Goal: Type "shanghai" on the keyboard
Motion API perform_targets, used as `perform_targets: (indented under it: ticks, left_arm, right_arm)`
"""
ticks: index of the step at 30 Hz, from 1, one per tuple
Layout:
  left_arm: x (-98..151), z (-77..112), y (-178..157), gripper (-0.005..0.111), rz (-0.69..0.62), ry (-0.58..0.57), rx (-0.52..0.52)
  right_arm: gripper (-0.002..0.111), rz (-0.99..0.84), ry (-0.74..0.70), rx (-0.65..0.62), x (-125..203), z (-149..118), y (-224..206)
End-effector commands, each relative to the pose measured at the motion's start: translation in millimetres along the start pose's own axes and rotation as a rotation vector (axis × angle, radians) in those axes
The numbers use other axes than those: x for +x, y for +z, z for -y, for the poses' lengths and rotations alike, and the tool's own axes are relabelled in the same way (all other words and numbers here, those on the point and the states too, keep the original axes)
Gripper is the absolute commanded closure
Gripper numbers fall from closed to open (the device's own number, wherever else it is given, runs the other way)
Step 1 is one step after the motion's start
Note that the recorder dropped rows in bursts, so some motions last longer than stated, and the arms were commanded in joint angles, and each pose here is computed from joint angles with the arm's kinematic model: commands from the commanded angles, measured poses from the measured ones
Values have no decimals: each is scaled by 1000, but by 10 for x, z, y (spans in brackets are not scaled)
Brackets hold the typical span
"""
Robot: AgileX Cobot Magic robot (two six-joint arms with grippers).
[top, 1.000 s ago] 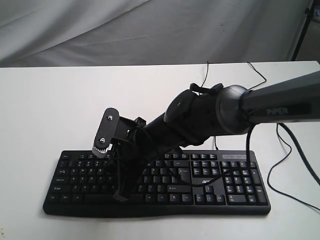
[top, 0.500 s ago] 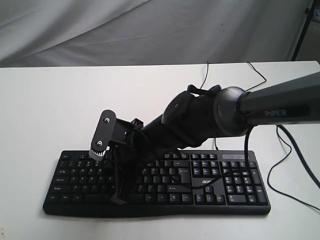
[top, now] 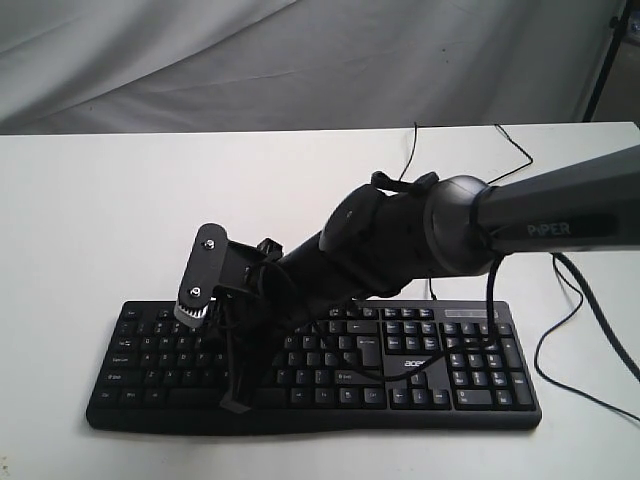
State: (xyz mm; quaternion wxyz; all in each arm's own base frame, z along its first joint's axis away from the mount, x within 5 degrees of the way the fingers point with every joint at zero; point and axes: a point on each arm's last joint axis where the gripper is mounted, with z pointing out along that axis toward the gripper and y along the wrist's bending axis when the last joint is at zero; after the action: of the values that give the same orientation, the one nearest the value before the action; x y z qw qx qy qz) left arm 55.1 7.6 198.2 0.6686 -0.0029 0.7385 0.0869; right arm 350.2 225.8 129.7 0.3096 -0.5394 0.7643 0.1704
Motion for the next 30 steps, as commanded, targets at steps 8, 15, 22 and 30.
perform_targets:
  ticks: [8,15,22,30]
  left_arm:
    - [15,4,6,106,-5,-3,5]
    - [15,4,6,106,-5,-3,5]
    - [15,4,6,106,-5,-3,5]
    - [15,4,6,106,-5,-3,5]
  right_arm:
    - [108,0,1,-10,25,-1,60]
    - [108,-3,-2,-10,37,0,73]
    - [108,-23,7,-3,105,14,140]
    - [108,5,-33,30,-60,31,-75]
